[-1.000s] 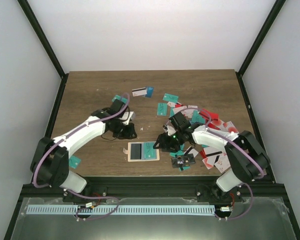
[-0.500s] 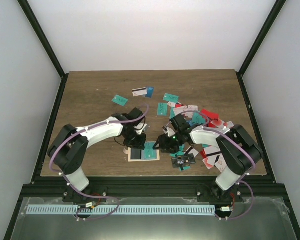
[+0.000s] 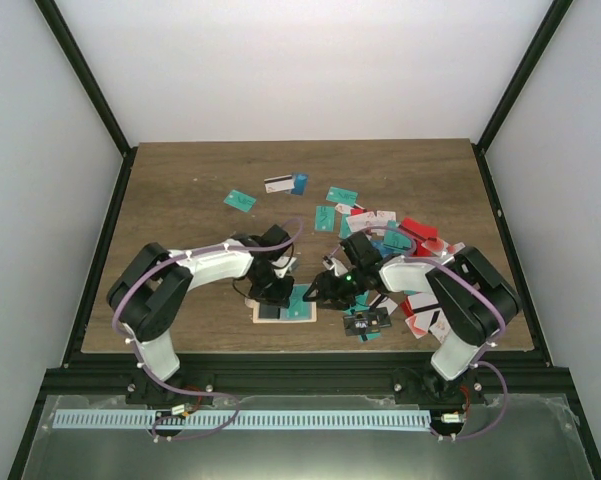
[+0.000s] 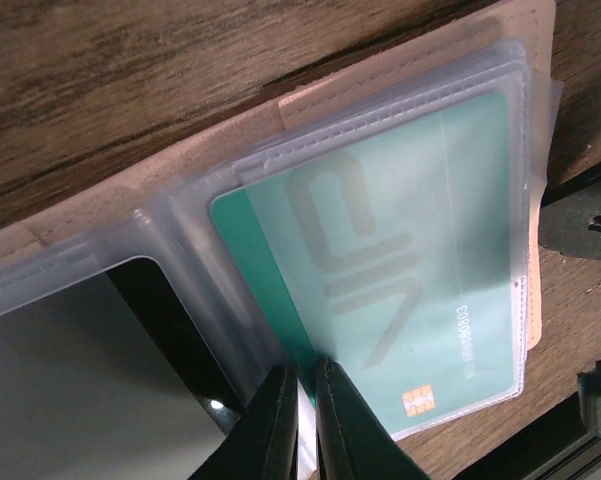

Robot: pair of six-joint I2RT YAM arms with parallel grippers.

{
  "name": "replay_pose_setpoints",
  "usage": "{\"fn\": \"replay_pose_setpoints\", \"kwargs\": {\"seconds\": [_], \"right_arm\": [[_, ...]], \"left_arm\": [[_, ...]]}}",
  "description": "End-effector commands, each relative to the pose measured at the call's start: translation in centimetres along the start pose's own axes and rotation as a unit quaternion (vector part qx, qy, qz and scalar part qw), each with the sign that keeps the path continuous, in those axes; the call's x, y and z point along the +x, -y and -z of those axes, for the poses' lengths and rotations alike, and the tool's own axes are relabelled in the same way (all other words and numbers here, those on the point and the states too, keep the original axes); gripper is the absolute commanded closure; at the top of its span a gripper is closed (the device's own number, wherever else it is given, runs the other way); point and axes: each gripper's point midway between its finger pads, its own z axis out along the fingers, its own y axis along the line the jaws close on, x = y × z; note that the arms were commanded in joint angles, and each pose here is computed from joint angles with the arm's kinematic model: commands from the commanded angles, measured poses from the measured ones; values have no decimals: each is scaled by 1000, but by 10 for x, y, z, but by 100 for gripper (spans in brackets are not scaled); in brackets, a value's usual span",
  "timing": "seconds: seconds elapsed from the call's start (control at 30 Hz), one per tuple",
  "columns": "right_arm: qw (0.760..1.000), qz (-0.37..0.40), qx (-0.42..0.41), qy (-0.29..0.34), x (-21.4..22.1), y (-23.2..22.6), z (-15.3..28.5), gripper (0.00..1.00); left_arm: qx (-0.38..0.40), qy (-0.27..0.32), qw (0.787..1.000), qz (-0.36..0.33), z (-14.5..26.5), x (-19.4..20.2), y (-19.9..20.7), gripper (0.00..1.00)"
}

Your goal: Put the credit cards into the card holder

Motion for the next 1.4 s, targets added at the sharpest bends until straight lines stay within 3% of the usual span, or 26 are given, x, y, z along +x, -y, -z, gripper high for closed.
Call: {"fn": "replay_pose_setpoints", "kwargs": {"seconds": [0.0,0.53,1.07,1.2,1.37], "right_arm": [[1000,0,-13,4,0,-4,2,44],[986,96,-133,4,10,-79,19,46],[980,121,-157,-24,18,-111,0,47],[985,117,-124,-4,10,-108,3,47],[994,86,22,64,-1,-59,15,47]], "left_arm": [[-6,-13,1000,0,-14,10,-8,92],[32,5,999,13,-12,16,-1,93],[72,40,996,38,4,14,3,93],[69,49,996,41,13,12,0,93],[88,70,993,22,34,7,14,93]]}}
